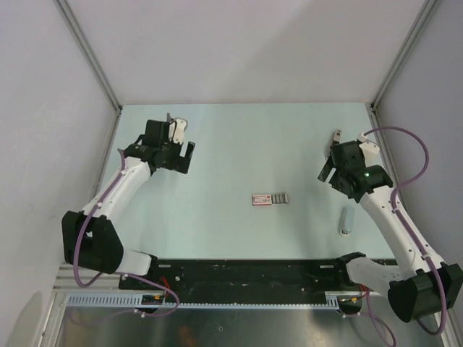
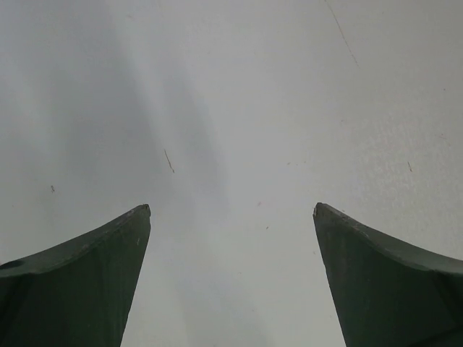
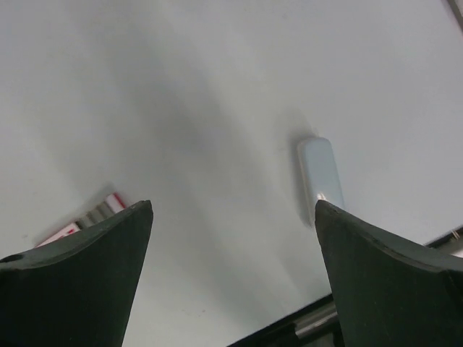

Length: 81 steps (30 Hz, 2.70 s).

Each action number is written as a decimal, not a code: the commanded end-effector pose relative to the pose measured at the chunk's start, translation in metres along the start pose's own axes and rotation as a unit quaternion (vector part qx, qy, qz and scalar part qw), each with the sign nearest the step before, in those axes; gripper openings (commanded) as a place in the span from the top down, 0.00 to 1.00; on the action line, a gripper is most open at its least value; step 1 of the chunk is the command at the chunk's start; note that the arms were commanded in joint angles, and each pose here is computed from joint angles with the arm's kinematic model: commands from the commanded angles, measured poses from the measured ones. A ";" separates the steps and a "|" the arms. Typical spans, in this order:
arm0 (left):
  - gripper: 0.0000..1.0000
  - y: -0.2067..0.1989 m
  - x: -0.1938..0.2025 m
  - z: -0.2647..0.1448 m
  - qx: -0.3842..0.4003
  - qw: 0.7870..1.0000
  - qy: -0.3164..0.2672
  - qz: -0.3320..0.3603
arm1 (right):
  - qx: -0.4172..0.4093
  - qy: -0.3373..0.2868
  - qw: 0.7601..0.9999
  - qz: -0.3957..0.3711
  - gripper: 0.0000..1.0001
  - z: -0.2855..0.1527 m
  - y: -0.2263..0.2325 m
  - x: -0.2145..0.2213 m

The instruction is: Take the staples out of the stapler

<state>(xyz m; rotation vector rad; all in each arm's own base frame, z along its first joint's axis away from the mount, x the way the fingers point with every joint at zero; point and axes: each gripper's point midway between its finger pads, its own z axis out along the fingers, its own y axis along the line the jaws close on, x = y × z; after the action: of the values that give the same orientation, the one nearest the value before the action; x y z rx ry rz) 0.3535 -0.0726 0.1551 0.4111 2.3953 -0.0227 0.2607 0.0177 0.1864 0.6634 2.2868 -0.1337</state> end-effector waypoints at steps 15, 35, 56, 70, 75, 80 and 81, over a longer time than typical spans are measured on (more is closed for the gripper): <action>0.01 -0.003 -0.006 -0.020 0.024 0.999 -0.044 0.013 | 0.204 0.078 0.975 0.039 0.01 0.009 -0.071 0.057; 0.01 0.014 -0.007 -0.001 0.036 0.999 -0.026 0.007 | 0.228 0.198 0.953 0.034 0.01 0.058 -0.077 0.104; 0.01 0.039 0.001 -0.005 0.008 1.000 -0.022 0.002 | 0.247 0.214 0.945 0.004 0.54 0.093 -0.080 0.124; 0.01 0.040 0.002 -0.011 0.000 1.000 -0.028 0.001 | 0.159 0.191 0.969 0.004 0.78 0.093 -0.042 0.115; 0.01 0.032 0.008 -0.017 0.013 0.999 -0.034 -0.005 | 0.068 0.131 0.989 -0.020 0.88 0.062 0.011 0.092; 0.01 0.037 0.011 -0.029 -0.005 0.999 -0.041 -0.003 | -0.027 0.084 0.995 -0.042 0.99 0.013 0.077 0.079; 0.01 0.038 0.011 -0.033 -0.010 0.999 -0.043 -0.002 | -0.053 0.078 0.994 -0.049 0.99 0.002 0.093 0.080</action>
<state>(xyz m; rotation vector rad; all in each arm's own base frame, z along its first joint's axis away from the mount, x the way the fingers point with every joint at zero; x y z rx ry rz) 0.3396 -0.0349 0.1557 0.4005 2.3742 -0.0545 0.2407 0.0764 0.0889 0.5725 2.5982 -0.2392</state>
